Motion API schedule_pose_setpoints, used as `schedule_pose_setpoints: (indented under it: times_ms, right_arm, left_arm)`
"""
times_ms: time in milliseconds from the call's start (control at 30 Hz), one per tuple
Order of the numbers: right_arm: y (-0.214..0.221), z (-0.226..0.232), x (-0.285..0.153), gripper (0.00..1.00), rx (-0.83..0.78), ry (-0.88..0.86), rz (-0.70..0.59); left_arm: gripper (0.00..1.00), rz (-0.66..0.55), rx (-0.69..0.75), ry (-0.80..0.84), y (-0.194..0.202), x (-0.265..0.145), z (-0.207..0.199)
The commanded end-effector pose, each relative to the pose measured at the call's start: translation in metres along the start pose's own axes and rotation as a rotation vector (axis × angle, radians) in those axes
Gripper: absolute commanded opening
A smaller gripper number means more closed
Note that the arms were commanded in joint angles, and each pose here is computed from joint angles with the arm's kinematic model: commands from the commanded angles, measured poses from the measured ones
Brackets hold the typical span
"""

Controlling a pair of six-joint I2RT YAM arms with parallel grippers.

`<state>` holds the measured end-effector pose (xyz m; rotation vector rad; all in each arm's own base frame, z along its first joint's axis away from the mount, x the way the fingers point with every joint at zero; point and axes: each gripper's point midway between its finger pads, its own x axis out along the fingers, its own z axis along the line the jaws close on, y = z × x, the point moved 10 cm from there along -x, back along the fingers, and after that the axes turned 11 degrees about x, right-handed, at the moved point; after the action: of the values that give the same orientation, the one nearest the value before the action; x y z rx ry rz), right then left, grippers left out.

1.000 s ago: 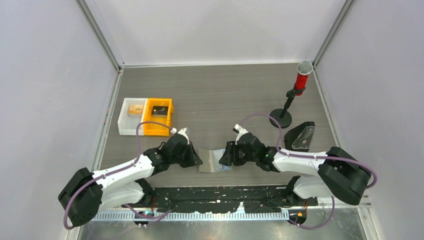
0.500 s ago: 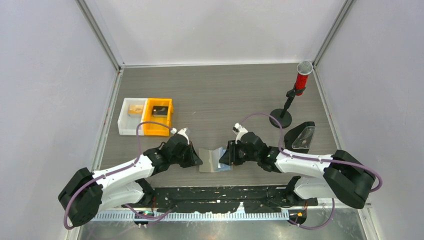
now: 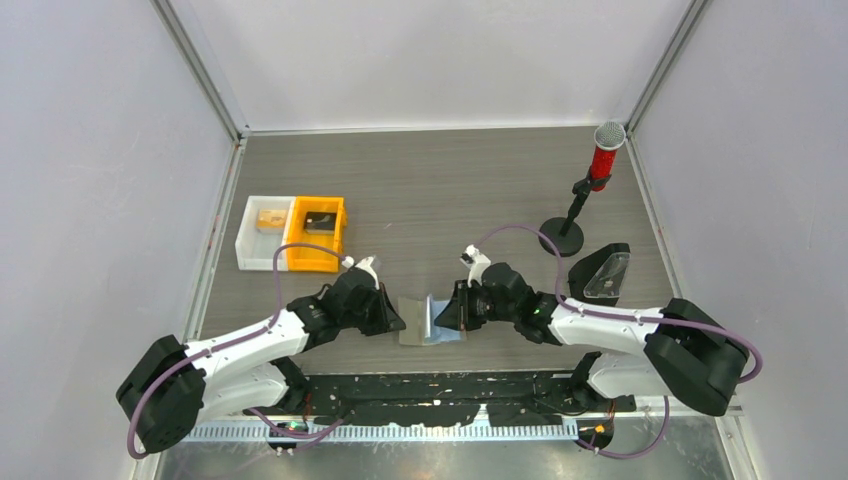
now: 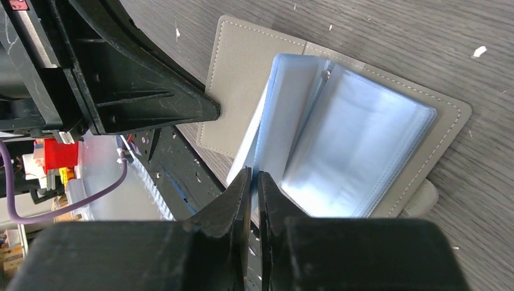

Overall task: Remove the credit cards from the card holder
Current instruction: Open the card holder at the center of the board.

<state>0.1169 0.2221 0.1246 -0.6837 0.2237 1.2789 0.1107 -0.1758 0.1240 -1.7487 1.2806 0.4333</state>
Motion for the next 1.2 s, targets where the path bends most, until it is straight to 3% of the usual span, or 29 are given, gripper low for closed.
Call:
schedule_pose_setpoints:
  times_ms: [0, 167, 267, 633, 1167]
  right_arm:
    - [-0.008, 0.020, 0.003, 0.13, -0.025, -0.114, -0.021]
    - [-0.007, 0.022, 0.004, 0.24, -0.016, -0.153, -0.011]
    - [-0.006, 0.021, 0.006, 0.18, -0.007, -0.156, -0.005]
    - [-0.007, 0.012, 0.006, 0.17, -0.004, -0.054, -0.031]
    - [-0.009, 0.008, 0.006, 0.42, -0.026, 0.012, -0.038]
  left_arm:
    - [0.00, -0.019, 0.006, 0.033, -0.002, 0.001, -0.004]
    - [0.00, -0.015, 0.006, 0.034, -0.001, 0.002, -0.004]
    - [0.00, -0.017, 0.006, 0.036, -0.002, 0.002, -0.004]
    - [0.00, -0.017, 0.005, 0.038, -0.001, 0.001, -0.004]
    - [0.00, -0.015, 0.009, 0.043, -0.001, 0.002, -0.006]
